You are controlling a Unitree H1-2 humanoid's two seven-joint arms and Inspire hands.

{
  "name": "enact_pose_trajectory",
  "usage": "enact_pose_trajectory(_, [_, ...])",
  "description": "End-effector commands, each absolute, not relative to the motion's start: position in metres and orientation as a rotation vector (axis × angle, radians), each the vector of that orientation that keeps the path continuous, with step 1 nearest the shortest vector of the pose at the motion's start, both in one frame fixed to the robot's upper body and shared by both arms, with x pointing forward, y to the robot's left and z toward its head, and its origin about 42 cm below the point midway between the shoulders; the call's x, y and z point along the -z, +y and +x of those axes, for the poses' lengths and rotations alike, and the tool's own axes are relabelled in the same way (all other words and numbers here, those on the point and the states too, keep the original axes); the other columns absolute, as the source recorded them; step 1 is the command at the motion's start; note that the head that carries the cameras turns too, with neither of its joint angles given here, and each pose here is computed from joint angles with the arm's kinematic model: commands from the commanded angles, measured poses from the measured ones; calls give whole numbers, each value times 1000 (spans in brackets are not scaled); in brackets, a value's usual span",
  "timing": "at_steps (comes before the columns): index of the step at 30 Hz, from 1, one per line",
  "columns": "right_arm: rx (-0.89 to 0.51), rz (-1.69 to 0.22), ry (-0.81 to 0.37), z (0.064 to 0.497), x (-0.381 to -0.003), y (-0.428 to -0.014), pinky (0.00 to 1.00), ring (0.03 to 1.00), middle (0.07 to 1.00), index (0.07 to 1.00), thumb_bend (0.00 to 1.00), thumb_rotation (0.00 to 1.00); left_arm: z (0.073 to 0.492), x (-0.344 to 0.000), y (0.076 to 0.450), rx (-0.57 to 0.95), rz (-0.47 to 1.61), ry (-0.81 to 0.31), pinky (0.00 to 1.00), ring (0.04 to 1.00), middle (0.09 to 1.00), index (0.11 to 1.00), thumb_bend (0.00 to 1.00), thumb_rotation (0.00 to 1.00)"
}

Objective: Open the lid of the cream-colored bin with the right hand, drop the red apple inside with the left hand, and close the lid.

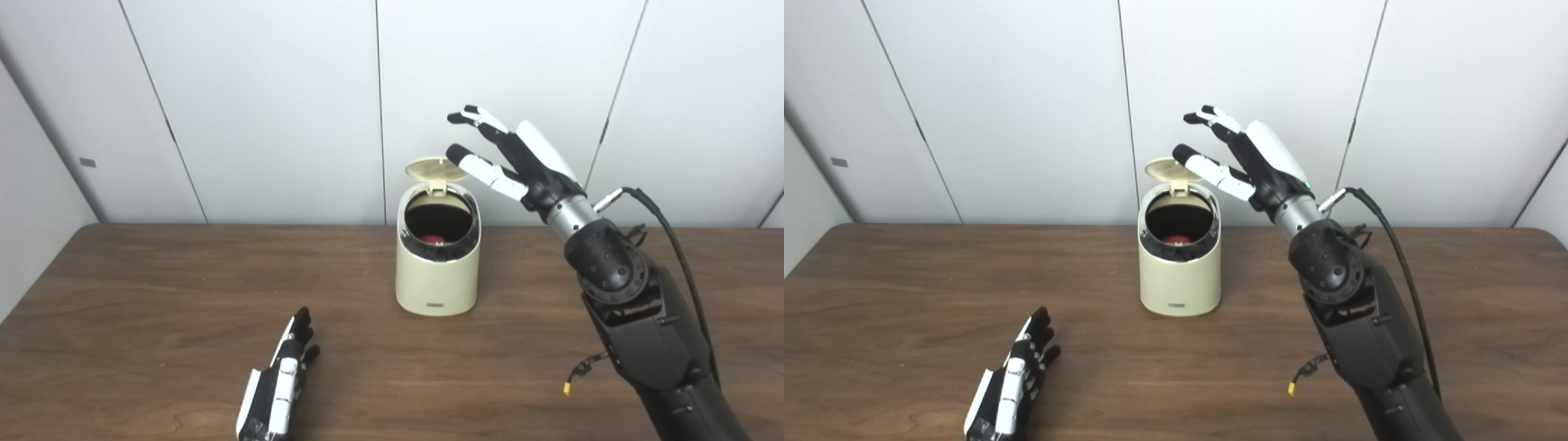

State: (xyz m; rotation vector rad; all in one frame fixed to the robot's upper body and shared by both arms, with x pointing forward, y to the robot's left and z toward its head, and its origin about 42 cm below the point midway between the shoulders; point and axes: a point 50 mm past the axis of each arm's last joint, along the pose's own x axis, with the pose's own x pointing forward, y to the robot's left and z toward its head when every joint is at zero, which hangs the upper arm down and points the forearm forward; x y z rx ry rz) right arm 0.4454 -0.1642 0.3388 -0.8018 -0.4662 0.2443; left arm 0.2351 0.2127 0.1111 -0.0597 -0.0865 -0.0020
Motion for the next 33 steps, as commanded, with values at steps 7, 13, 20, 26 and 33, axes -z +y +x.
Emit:
enact_pose_trajectory(7, [-295, -942, -535, 440, -359, -171, 978, 1000, 975, 818, 573, 1000, 232, -110, 211, -8, -69, -73, 1000, 1000, 1000, 1000, 651, 993])
enact_pose_trajectory(13, [-301, -975, -504, 437, -350, -178, 977, 1000, 976, 803, 576, 1000, 235, -107, 211, -18, -46, -66, 1000, 1000, 1000, 1000, 667, 994])
enact_pose_trajectory(20, [-325, -1031, -490, 435, -344, -182, 990, 1000, 978, 787, 598, 988, 239, -103, 210, -25, -10, -75, 1000, 1000, 1000, 1000, 645, 963])
enact_pose_trajectory(26, [-349, -1083, -486, 431, -339, -180, 1000, 1000, 990, 789, 629, 1000, 242, -98, 210, -39, 4, -90, 1000, 1000, 1000, 1000, 638, 954])
enact_pose_trajectory(33, [-378, -1151, -501, 424, -327, -174, 959, 1000, 986, 785, 614, 1000, 244, -96, 207, -74, 21, -119, 1000, 1000, 1000, 1000, 671, 933])
